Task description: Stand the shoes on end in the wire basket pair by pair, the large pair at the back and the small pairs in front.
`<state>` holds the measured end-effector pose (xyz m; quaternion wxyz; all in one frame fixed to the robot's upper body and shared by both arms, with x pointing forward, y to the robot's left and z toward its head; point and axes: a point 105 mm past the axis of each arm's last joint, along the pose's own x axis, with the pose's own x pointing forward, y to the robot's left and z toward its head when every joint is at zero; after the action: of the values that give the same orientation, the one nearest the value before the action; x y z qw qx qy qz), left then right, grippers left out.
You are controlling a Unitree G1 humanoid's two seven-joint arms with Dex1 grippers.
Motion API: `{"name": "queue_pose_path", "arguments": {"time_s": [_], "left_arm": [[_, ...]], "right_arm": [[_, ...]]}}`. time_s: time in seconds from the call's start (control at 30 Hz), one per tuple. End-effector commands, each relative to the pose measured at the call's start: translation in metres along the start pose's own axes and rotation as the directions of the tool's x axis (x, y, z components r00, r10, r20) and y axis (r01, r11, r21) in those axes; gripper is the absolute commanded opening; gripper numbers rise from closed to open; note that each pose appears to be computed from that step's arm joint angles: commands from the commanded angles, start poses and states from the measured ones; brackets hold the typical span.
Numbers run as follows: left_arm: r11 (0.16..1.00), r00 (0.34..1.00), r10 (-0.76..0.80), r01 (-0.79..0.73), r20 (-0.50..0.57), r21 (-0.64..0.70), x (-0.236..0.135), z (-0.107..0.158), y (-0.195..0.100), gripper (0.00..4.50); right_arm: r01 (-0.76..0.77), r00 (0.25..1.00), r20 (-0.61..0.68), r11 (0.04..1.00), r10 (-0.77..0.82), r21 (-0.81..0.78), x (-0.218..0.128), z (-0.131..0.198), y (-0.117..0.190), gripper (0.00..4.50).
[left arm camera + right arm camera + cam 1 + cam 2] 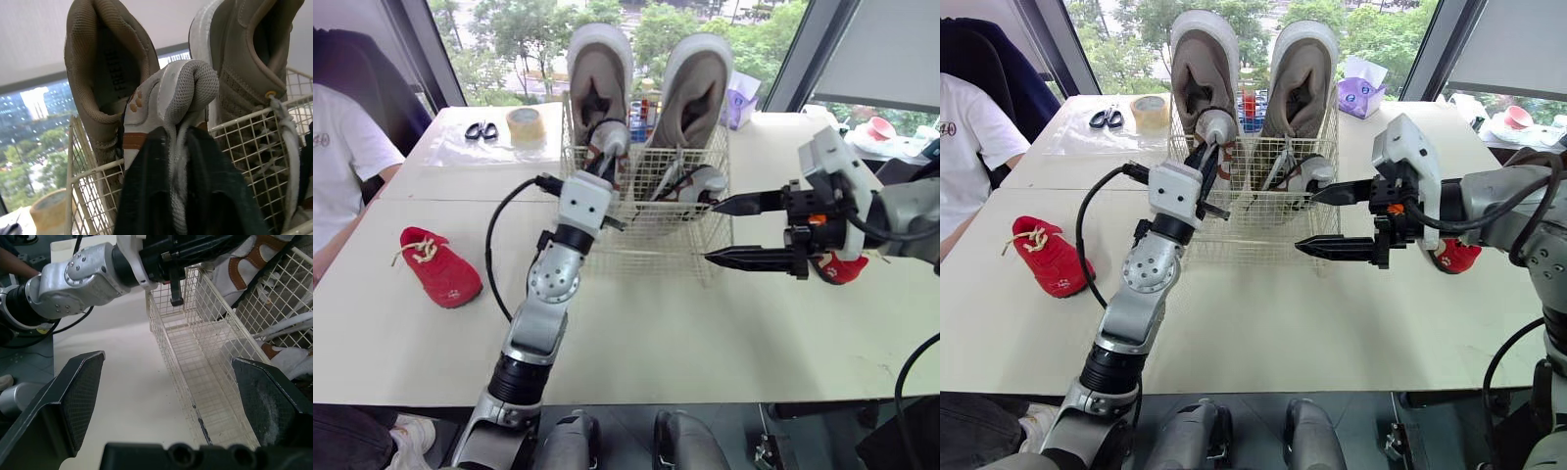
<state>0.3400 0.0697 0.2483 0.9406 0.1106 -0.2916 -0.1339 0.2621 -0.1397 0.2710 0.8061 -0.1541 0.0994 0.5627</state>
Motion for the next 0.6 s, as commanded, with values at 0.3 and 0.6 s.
{"name": "queue_pose_path", "arguments": {"time_s": [0.3, 0.6], "left_arm": [[0.982, 0.98, -0.187, 0.185, -0.074, -0.034, -0.038, 0.035, 0.016, 4.3], [0.91, 0.886, -0.367, 0.278, -0.283, -0.307, -0.063, 0.034, 0.059, 4.3]], "right_arm": [[0.006, 1.0, -0.008, 1.0, -0.006, -0.004, -0.007, -0.008, -0.003, 4.5], [0.084, 0.986, 0.135, 0.994, -0.094, 0.076, -0.014, -0.01, -0.015, 4.5]]}}
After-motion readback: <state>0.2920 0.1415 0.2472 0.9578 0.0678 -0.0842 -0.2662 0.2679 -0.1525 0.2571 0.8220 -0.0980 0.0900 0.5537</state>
